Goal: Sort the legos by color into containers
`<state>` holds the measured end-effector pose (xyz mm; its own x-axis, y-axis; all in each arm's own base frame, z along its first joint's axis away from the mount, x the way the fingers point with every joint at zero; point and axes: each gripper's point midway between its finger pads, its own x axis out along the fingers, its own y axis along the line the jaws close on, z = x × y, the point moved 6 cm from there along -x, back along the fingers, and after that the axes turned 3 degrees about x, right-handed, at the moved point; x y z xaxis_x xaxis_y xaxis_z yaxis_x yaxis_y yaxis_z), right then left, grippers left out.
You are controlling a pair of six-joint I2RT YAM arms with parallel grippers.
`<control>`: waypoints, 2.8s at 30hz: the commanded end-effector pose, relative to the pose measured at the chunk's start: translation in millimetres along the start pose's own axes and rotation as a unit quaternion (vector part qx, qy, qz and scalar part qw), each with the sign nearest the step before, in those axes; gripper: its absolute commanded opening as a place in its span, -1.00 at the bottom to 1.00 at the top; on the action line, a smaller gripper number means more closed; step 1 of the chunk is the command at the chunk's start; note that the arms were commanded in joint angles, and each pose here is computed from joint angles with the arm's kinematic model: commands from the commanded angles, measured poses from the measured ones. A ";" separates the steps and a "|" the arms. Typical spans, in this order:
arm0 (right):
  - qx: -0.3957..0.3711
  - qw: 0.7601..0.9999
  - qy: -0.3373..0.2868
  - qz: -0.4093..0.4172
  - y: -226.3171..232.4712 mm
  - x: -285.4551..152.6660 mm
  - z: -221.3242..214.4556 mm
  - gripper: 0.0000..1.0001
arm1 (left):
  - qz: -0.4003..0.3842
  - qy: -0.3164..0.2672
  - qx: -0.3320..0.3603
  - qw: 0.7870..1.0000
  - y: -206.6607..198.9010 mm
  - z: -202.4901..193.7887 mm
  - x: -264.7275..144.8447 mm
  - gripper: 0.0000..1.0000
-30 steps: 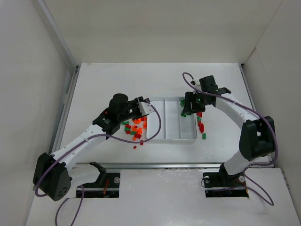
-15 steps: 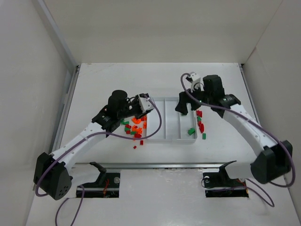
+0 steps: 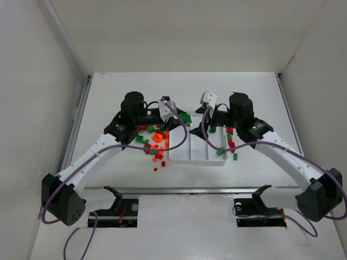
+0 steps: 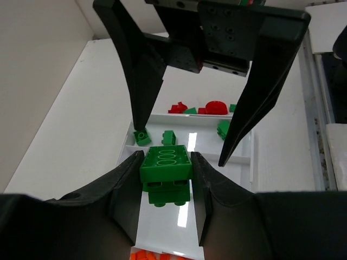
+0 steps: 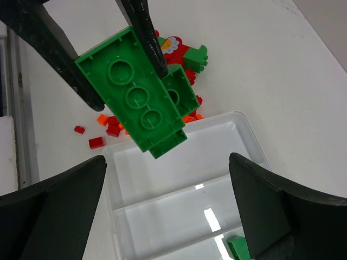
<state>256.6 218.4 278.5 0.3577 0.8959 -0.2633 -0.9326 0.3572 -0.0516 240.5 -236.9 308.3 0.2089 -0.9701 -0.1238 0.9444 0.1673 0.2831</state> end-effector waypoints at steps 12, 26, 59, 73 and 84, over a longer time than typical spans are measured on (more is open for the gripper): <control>-0.102 0.991 -0.073 0.049 -3.2 19.9 49.6 0.95 | -0.063 -0.042 0.033 0.997 -1.6 24.6 3.1 -1.00; -0.089 0.989 -0.067 0.099 4.4 31.6 42.2 -0.42 | -0.063 -0.042 0.038 0.996 -1.2 24.6 3.2 -1.00; -0.107 0.987 -0.056 0.107 9.8 20.8 47.2 -1.00 | -0.063 0.082 0.096 0.990 -7.7 -23.3 -13.0 0.19; -0.104 0.987 -0.030 0.121 8.1 24.6 41.3 -1.00 | -0.036 0.058 0.081 0.994 4.6 -15.6 -6.2 0.18; -0.101 0.987 -0.026 0.122 5.7 29.4 37.4 -1.00 | -0.039 0.037 0.062 0.997 1.0 -11.3 -4.7 -0.14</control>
<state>262.9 250.5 287.3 0.1448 0.9470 -0.2869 -0.9849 0.1102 -0.1332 244.0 -228.2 280.6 0.1695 -0.9455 -0.2779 0.9342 0.0643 0.3509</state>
